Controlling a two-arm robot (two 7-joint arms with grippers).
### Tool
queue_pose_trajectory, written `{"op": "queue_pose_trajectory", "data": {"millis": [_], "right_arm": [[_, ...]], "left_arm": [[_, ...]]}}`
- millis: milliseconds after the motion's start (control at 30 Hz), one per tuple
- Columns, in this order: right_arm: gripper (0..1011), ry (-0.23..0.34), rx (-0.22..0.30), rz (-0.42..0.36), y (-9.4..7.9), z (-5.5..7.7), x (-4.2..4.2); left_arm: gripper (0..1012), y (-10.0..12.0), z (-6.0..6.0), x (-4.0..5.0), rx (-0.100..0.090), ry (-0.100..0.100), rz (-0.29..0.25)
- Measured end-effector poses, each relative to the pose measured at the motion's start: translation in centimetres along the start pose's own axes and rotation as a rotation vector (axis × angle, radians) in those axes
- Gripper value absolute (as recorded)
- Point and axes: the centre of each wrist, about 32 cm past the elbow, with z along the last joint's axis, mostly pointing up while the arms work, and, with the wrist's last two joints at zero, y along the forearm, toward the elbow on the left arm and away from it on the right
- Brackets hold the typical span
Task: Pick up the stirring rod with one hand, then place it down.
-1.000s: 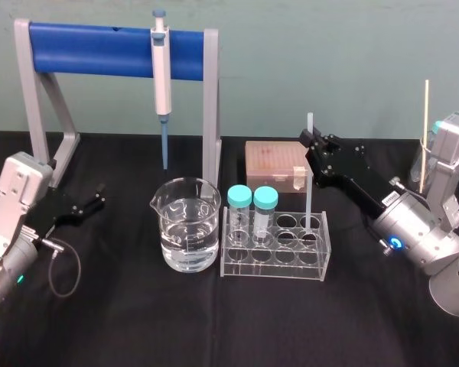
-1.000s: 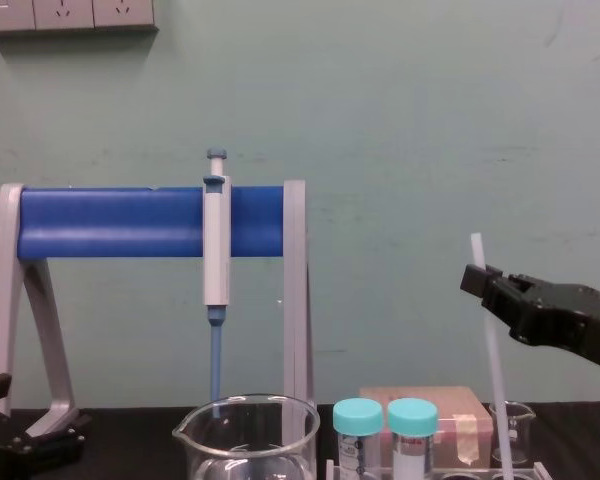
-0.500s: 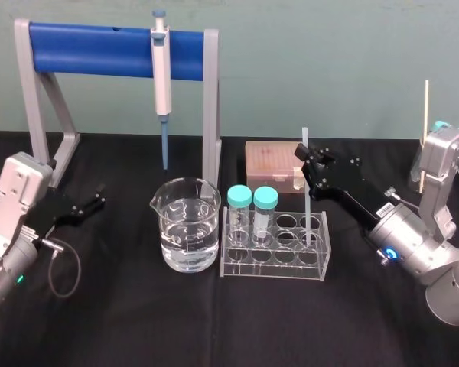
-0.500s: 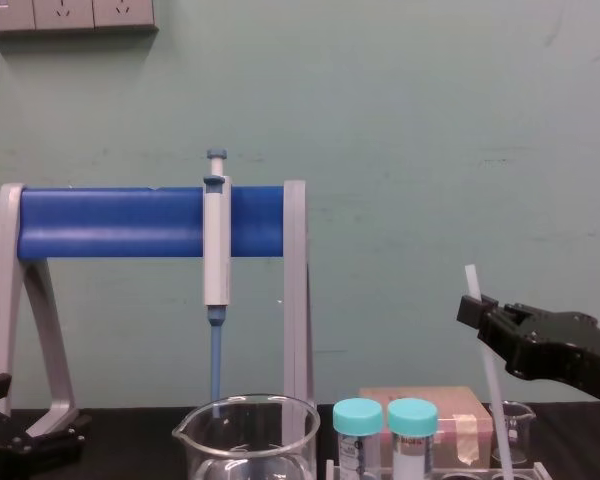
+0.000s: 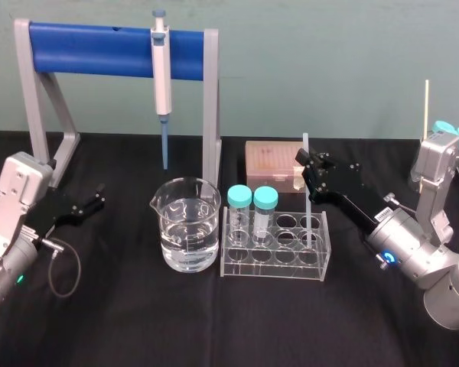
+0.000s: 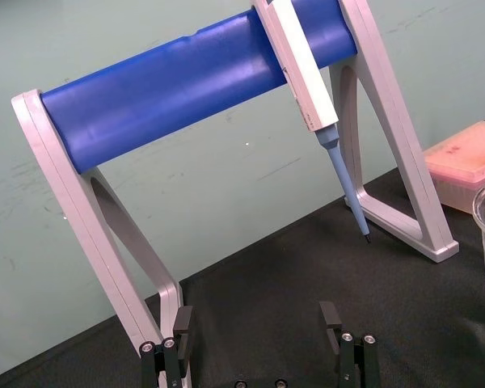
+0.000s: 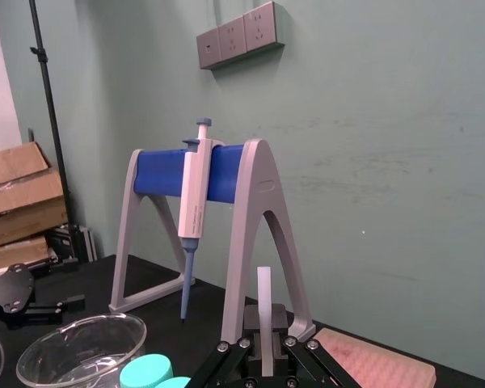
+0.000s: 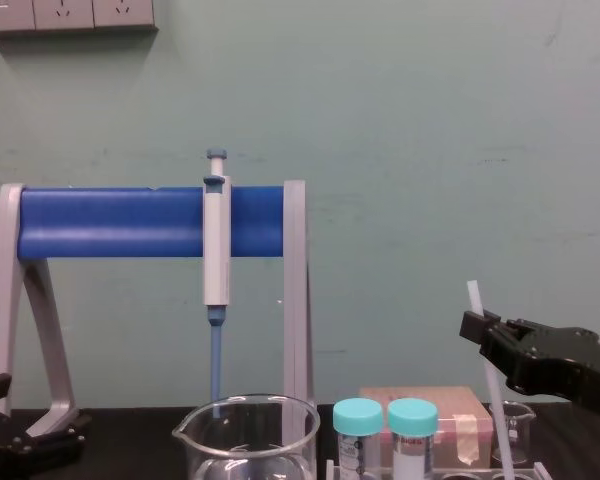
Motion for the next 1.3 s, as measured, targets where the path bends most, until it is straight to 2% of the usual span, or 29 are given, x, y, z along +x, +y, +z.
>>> {"op": "queue_pose_trajectory", "data": {"millis": [867,933,1000,1067,1167,1300], "right_arm": [[84,0.005,-0.018,-0.014,-0.19,-0.24,0.00],[108,0.005,-0.018,-0.013,-0.18,-0.23,-0.01],[194,0.005,-0.017,-0.013,-0.17,-0.22,-0.01],[231,0.005,-0.017,-0.013,-0.16,-0.22,-0.01],[398,0.005,-0.016,-0.012,-0.15,-0.20,-0.01],[530,0.005,-0.016,-0.012,-0.14,-0.20,0.00]], "left_arm": [[1000,0.00,0.00,0.00,0.000,0.000,0.000],[1000,0.00,0.00,0.00,0.000,0.000,0.000],[1000,0.00,0.00,0.00,0.000,0.000,0.000],[1000,0.00,0.00,0.00,0.000,0.000,0.000],[1001,0.00,0.00,0.00,0.000,0.000,0.000],[1000,0.00,0.00,0.00,0.000,0.000,0.000]]}}
